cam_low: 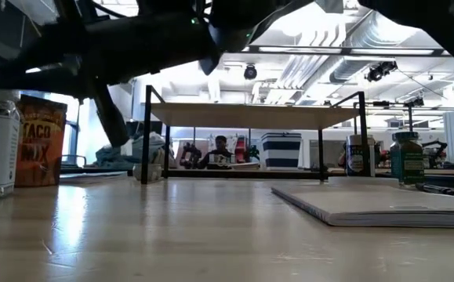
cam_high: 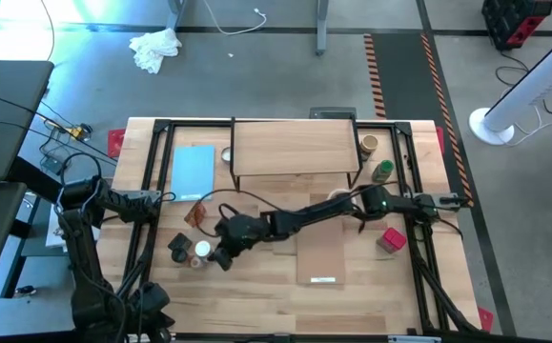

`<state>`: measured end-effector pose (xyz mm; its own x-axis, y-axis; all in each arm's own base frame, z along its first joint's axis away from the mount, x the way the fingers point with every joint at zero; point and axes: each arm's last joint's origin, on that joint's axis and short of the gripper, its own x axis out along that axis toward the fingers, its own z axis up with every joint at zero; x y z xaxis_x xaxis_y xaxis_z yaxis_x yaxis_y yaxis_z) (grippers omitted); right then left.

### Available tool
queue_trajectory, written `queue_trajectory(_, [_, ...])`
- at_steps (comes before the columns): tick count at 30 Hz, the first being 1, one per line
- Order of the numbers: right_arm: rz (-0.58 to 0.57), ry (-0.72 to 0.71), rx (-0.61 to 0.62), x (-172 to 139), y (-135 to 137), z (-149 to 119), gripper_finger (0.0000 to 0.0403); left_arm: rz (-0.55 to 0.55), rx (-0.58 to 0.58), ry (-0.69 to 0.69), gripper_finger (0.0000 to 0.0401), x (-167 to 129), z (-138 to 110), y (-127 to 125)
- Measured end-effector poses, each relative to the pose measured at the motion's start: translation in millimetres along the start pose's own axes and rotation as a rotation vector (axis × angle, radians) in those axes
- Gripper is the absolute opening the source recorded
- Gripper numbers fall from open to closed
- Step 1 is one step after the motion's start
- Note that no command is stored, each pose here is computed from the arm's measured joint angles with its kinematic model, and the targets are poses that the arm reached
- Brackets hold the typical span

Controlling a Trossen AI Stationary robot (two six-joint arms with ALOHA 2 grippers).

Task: Shelf spices
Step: Move the red seasoning can to the middle left of the table

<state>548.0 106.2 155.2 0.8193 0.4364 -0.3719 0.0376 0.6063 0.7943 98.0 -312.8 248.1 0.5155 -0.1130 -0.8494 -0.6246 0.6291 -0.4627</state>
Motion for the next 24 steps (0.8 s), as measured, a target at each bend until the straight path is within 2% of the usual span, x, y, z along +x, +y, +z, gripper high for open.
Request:
queue_trajectory(3, [0.061,0.157,-0.028,-7.1,8.8,-2.4,0.0,-0.054,-0.023,0.002,0.0,-10.6,5.1,-2.5])
queue_trajectory(5, [0.02,0.228,-0.078,-18.9,21.5,-4.4,0.0,-0.083,-0.025,0.004,0.0,-19.7,7.4,-1.8])
queue_trajectory(9, [-0.115,0.281,-0.23,-61.6,56.6,4.3,0.0,-0.128,0.012,0.015,0.0,-38.5,16.3,0.2])
queue_trajectory(14, [-0.407,0.406,-0.308,-126.9,86.3,1.8,0.0,-0.137,0.029,-0.087,0.0,-50.6,37.4,4.2])
queue_trajectory(17, [-0.628,0.527,-0.318,-160.4,97.2,-15.4,0.0,-0.116,0.036,-0.175,0.0,-52.8,51.9,7.0])
queue_trajectory(20, [-0.793,0.68,-0.298,-182.6,101.4,-34.6,0.0,-0.101,0.063,-0.255,0.0,-54.0,64.9,8.2])
queue_trajectory(24, [-0.966,0.733,-0.281,-211.0,111.9,-54.3,0.0,-0.096,0.132,-0.297,0.0,-56.8,78.2,6.6])
